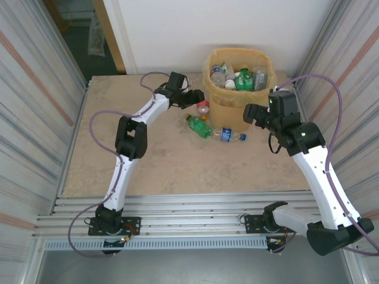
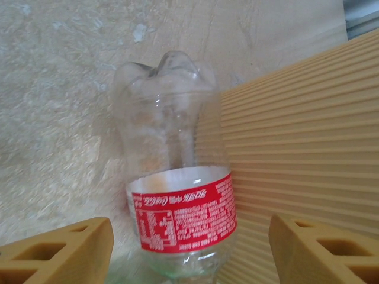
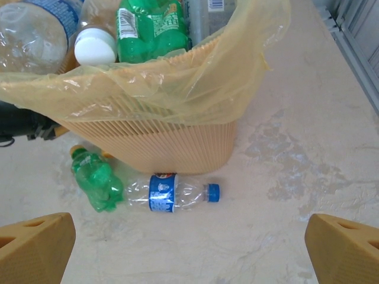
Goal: Put the plastic bottles in the bin
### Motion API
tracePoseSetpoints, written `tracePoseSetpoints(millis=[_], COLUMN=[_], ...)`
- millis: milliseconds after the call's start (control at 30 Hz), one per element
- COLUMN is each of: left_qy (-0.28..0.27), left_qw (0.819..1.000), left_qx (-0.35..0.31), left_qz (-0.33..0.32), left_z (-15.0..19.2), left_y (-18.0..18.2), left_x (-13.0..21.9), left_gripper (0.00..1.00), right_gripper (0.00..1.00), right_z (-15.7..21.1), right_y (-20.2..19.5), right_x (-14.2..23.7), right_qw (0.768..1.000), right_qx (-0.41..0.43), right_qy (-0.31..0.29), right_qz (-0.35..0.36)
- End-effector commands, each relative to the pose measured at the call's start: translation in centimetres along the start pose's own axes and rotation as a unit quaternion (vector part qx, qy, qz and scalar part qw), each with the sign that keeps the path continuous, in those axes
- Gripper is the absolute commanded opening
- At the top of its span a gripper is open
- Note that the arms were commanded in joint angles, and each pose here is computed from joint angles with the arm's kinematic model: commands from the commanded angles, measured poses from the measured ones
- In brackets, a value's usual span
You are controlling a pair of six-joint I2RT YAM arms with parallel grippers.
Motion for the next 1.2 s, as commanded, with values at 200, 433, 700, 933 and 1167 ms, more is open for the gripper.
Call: tracePoseSetpoints(millis=[200, 433, 700, 933, 1167], left_qy=[0.010, 0.002, -0.008, -0.020, -0.020], left_qw=[1.000, 0.997, 0.989, 0.984, 0.981], left_qx=[-0.014, -0.036, -0.065, -0.072, -0.062], left_qz=[-0.006, -0.073, -0.136, -0.159, -0.184], left_z=[0.9, 1.7, 2.0, 1.7, 1.6], left_y=[-0.7, 0.2, 1.0, 1.5, 2.7], left_x=[-1.9, -2.6, -2.7, -2.7, -2.7], left_gripper=[0.72, 0.73, 0.73, 0.73, 0.73], right_gripper=[0.98, 0.98, 0.98, 0.98, 0.98], right_z=[0.7, 1.2, 1.4, 1.6, 1.8], right_y=[-0.6, -0.7, -0.8, -0.7, -0.7], right_x=[0.7, 0.5, 0.4, 0.2, 0.0], right_qw=[1.000, 1.000, 1.000, 1.000, 1.000], right_qx=[-0.022, -0.023, -0.024, -0.025, -0.026], right_qy=[-0.002, 0.002, 0.006, 0.008, 0.012], right_qz=[0.004, 0.004, 0.006, 0.004, 0.002])
Point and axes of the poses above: each hand's point on the last joint's axis, 136 mm out from that joint toward the fingers, its own x axis back along the fingers, its own y axis along the line the jaws close on, z = x × y, the point moved 7 cm from there along x, back along the fingers, and after that the axes turned 8 degrees about x, right-handed, at the moved point
